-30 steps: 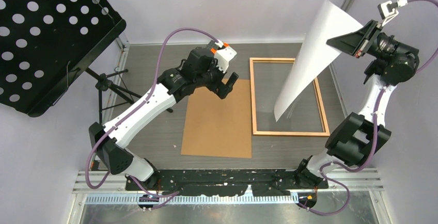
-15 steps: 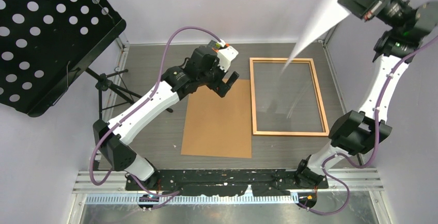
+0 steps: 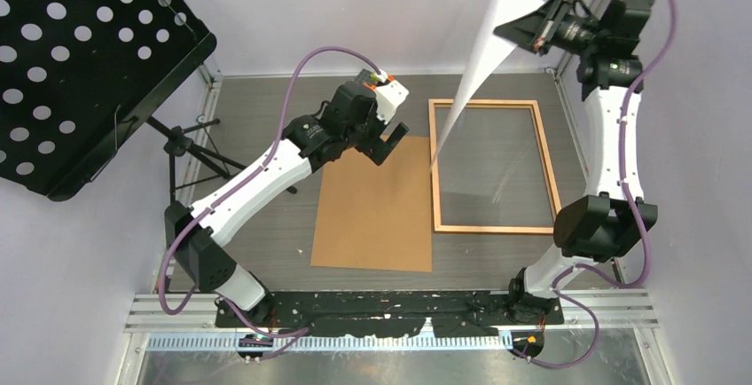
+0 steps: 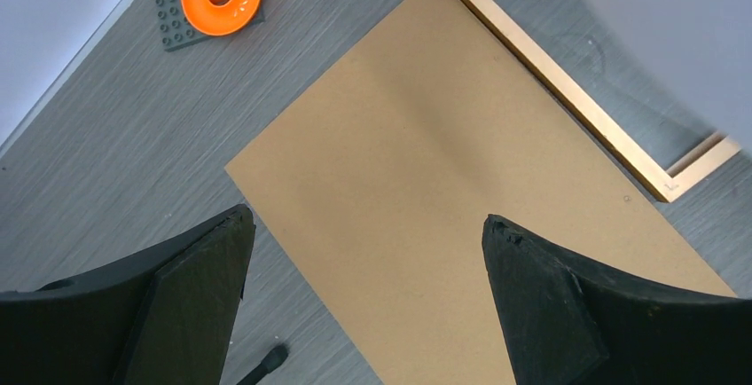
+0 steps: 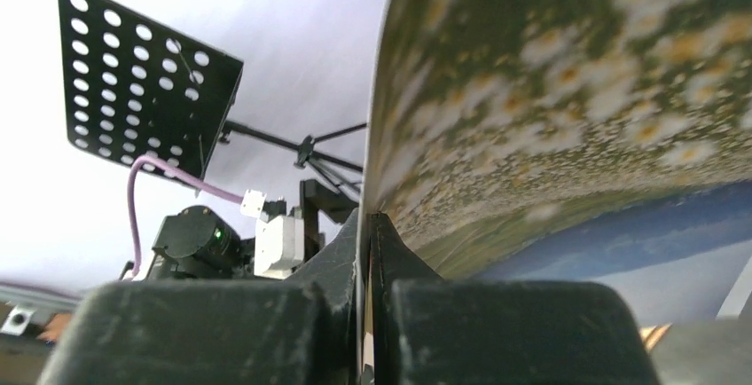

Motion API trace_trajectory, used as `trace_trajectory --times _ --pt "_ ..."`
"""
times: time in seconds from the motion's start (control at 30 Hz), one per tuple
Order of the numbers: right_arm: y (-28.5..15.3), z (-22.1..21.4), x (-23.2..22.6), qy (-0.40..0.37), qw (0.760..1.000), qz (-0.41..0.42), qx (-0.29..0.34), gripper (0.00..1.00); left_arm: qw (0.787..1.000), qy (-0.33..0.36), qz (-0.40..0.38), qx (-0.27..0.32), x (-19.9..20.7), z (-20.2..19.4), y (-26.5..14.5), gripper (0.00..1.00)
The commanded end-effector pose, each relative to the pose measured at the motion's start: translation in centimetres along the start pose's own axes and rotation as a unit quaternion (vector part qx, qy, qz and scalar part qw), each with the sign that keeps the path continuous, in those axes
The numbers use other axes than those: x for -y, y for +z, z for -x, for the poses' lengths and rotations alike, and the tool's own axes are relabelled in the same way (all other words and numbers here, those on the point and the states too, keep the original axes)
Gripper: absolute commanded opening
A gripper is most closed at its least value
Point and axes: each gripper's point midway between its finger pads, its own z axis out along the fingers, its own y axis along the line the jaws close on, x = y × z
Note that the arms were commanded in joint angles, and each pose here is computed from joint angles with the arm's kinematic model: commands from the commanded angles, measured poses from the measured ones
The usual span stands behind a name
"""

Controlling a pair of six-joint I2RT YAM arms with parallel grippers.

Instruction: Put the photo into the frame

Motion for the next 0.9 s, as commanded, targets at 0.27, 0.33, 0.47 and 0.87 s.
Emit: trace_trajectory --times 0.27,0.33,0.47,0.87 --pt "-0.8 -10.4 -6.1 -0.003 0.992 0.076 -0.096 0.06 0.997 -0.020 0.062 0.042 -3.5 1.0 -1.6 1.00" --pt "-1.5 -11.5 -4.9 0.010 0.993 0.067 -0.098 0.06 0.997 -0.021 0.063 0.043 -3.6 0.9 -1.7 1.00" --pt "-3.5 -13.2 0.1 0.053 0.993 0.028 -0.098 0.06 0.997 -0.021 0.065 0.044 -3.6 0.7 -1.7 1.00" --pt "-12.4 -20.6 21.1 0.076 0.944 -0.255 -0.197 0.06 0.998 -0.023 0.049 0.040 -2.9 0.4 -1.2 1.00"
